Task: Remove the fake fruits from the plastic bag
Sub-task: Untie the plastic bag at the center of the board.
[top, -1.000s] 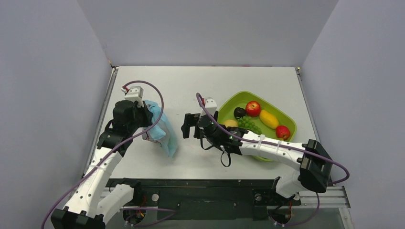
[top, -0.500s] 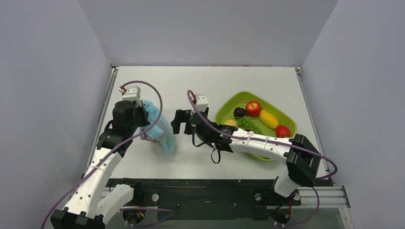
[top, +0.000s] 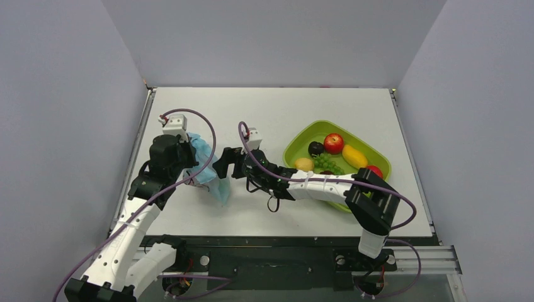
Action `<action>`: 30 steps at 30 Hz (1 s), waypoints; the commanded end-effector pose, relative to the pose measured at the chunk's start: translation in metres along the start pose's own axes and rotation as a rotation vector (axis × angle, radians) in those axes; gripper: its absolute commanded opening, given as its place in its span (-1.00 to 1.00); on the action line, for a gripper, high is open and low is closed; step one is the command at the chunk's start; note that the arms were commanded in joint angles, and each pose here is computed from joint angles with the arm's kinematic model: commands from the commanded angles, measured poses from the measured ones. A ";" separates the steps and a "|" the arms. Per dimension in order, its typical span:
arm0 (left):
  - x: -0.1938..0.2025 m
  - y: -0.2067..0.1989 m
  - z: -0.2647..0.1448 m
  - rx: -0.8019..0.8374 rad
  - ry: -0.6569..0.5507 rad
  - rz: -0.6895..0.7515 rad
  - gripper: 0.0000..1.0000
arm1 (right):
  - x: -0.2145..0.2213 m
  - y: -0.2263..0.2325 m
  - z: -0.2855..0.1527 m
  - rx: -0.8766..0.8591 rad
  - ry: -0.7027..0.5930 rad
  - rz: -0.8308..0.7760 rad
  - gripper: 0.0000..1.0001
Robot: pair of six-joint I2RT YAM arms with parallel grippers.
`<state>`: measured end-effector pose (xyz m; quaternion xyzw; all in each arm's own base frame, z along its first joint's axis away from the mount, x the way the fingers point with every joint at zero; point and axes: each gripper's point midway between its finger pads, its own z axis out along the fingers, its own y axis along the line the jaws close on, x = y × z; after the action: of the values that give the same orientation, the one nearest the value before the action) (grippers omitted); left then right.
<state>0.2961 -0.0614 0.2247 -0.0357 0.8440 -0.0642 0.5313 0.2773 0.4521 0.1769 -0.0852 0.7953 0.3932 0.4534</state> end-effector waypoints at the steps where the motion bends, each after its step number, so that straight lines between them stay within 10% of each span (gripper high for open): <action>1: -0.028 -0.006 -0.006 0.027 -0.116 0.003 -1.00 | -0.029 0.013 0.011 -0.019 -0.132 0.038 0.65; 17: -0.027 -0.034 -0.021 0.152 -0.158 0.062 -1.00 | -0.013 0.076 0.011 -0.362 -0.084 -0.085 0.52; 24: -0.034 -0.054 -0.034 0.260 -0.199 0.043 -0.30 | -0.011 0.045 0.014 -0.259 -0.094 -0.145 -0.99; 30: -0.061 -0.034 -0.042 0.123 -0.208 -0.075 -0.06 | -0.003 0.022 -0.007 -0.223 -0.068 -0.318 -1.00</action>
<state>0.2744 -0.0966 0.2631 0.0196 0.7951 -0.1370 0.5905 0.2607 0.4817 0.1673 -0.2141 0.7364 0.4298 0.4766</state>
